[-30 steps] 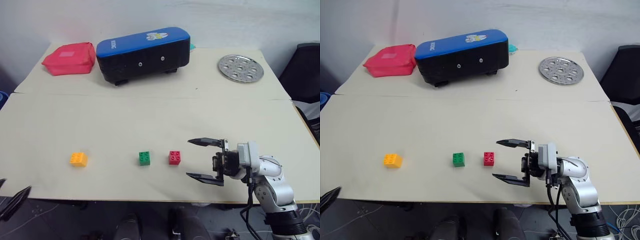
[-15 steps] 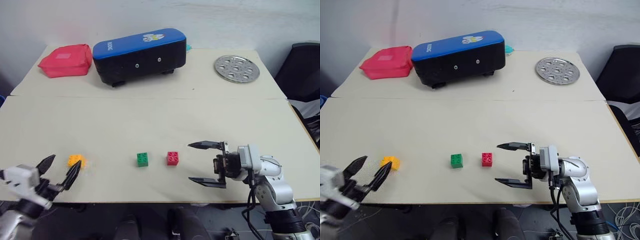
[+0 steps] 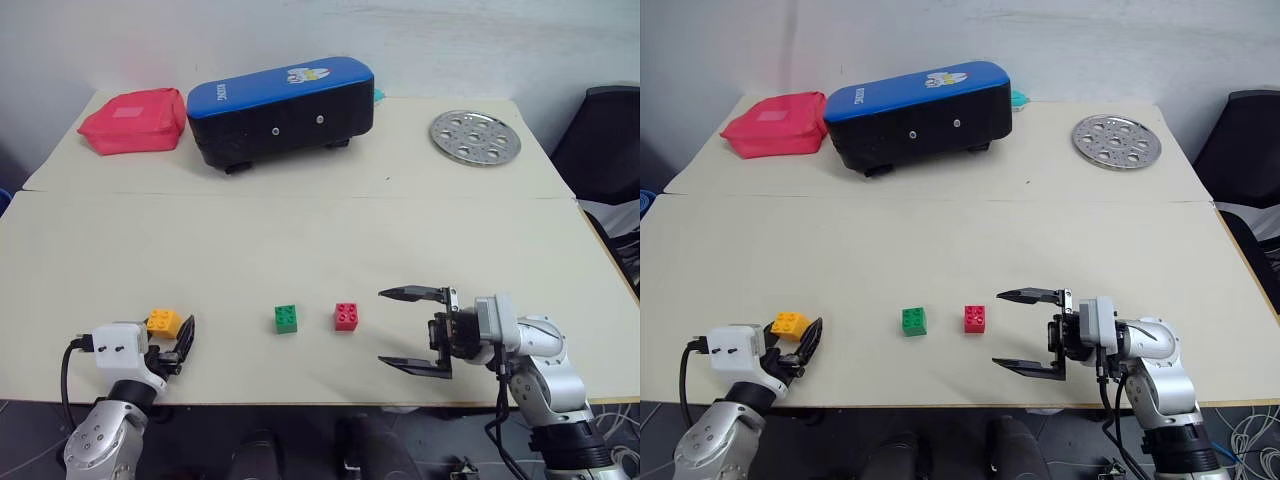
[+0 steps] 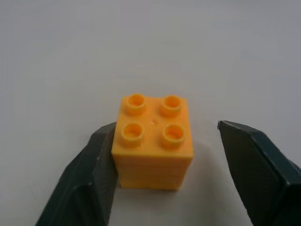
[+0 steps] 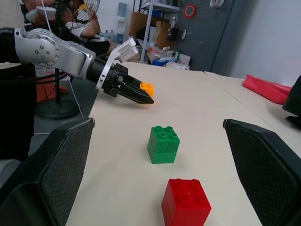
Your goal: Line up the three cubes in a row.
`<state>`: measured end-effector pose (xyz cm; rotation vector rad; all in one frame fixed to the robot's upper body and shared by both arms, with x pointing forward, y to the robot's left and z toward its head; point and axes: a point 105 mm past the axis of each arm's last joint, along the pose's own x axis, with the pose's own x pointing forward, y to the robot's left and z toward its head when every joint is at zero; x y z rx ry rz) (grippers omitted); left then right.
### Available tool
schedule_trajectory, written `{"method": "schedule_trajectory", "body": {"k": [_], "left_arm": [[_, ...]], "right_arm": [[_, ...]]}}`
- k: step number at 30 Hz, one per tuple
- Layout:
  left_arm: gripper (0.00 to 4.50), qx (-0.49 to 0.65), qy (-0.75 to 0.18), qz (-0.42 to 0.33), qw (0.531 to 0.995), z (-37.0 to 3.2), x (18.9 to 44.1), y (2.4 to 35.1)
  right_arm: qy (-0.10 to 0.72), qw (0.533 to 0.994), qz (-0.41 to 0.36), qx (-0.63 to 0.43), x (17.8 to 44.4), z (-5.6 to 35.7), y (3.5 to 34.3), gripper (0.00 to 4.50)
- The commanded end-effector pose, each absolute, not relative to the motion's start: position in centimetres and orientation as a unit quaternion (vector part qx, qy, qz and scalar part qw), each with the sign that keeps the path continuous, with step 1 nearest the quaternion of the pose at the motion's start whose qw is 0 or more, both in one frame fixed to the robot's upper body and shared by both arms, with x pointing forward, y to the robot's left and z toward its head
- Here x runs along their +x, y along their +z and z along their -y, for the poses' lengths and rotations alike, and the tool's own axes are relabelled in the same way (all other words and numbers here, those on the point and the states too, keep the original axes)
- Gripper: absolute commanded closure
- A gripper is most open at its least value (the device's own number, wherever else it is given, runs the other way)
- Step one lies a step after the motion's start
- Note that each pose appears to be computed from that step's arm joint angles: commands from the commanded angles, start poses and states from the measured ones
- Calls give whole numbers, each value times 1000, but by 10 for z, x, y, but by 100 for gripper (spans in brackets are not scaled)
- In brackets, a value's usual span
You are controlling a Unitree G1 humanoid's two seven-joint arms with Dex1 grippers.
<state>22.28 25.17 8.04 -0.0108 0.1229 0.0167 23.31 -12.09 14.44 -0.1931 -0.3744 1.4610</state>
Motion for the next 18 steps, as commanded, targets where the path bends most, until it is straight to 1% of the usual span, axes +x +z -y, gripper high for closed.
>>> {"method": "schedule_trajectory", "body": {"k": [1, 3, 4, 6, 7, 8, 10, 13, 15, 18], "left_arm": [[228, 24, -33, -40, 998, -251, 221, 93], [290, 46, -91, -20, 995, -252, 224, 107], [301, 57, -143, -16, 988, -247, 225, 112], [301, 93, -249, -16, 964, -239, 225, 120], [301, 116, -308, -19, 944, -234, 225, 123], [301, 150, -370, -32, 916, -231, 225, 123], [301, 214, -451, -66, 864, -232, 228, 119], [301, 285, -547, -98, 781, -234, 241, 114], [301, 284, -589, -95, 751, -228, 252, 118], [301, 276, -624, -93, 725, -225, 263, 120]], "right_arm": [[653, 729, 185, -93, 232, 123, 148, 0], [649, 733, 182, -94, 232, 125, 146, 0], [647, 735, 180, -96, 233, 126, 145, 0], [644, 737, 178, -98, 233, 127, 144, 0], [643, 739, 176, -98, 233, 128, 144, 0], [642, 740, 175, -101, 234, 129, 144, 0], [640, 742, 172, -105, 235, 132, 145, 0], [638, 742, 166, -117, 236, 140, 146, 0], [638, 743, 160, -127, 235, 144, 146, 0], [633, 747, 152, -136, 233, 149, 146, 0]]}}
